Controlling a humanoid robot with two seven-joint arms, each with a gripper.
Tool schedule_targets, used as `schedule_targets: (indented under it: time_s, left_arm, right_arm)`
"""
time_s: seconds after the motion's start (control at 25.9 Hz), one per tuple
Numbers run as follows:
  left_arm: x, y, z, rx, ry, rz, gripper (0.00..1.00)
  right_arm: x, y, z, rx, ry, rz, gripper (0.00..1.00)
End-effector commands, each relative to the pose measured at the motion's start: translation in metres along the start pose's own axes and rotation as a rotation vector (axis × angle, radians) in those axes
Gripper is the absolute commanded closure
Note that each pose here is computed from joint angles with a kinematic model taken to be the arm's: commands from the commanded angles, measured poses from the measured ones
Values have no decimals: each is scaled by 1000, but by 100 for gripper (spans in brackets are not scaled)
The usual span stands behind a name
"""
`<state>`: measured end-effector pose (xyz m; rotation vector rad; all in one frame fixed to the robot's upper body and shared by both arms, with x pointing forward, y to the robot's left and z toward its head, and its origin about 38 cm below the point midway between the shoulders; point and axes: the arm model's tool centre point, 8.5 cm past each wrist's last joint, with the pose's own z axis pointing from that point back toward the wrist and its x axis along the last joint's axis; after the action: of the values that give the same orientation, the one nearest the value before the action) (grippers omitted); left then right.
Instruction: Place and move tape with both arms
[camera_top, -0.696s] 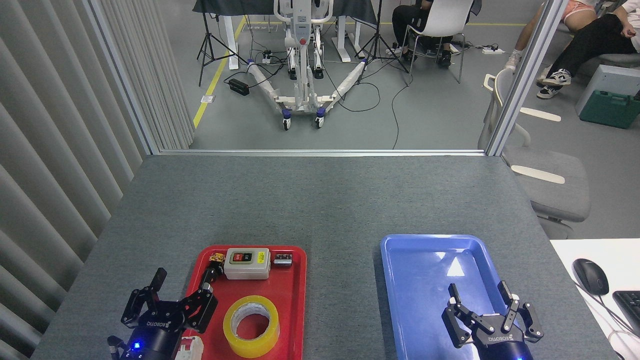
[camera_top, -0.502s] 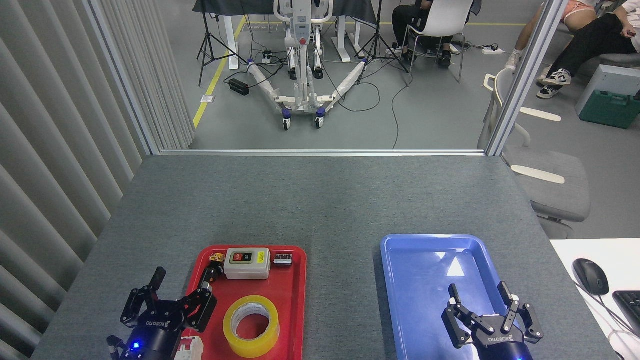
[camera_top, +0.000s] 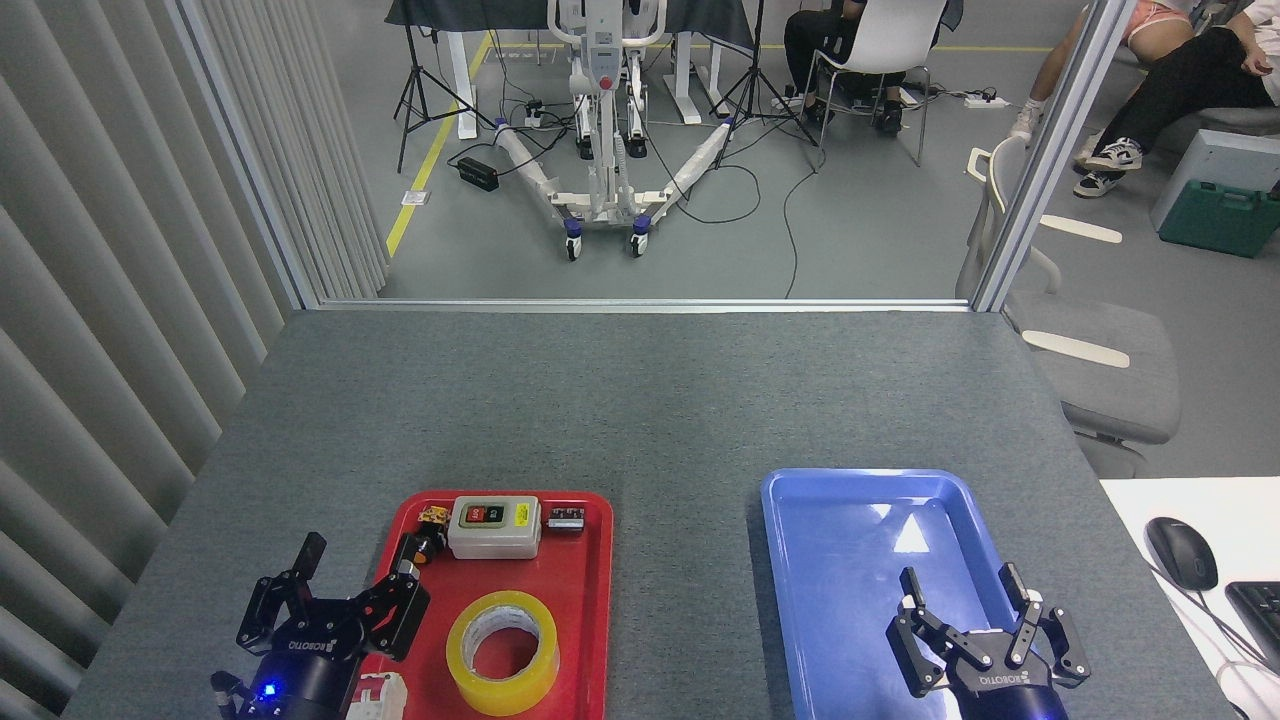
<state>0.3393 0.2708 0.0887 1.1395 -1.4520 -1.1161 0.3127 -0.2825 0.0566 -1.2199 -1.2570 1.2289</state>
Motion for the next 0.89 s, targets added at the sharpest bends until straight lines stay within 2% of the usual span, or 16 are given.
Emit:
schedule_targets:
  time_s: [0.0, 0.15, 0.39, 0.5, 0.66, 0.85]
  left_arm:
    - [-1, -5, 0, -54, 8, 1, 0]
    - [-1, -8, -2, -143, 8, -4, 0]
    - [2, 3, -18, -147, -40, -38, 0]
    - [4, 1, -19, -174, -39, -33, 0]
    - [11, -5, -25, -306, -66, -37, 0]
    - [21, -11, -36, -572, -118, -76, 0]
  right_arm:
    - [1, 0, 0, 0, 0, -3, 0]
    - [1, 1, 0, 2, 6, -4, 0]
    - [-1, 1, 0, 5, 9, -2, 0]
    - [-1, 1, 0, 3, 11, 0, 0]
    - [-2, 1, 0, 3, 13, 2, 1]
    - [-5, 0, 0, 2, 36, 5, 1]
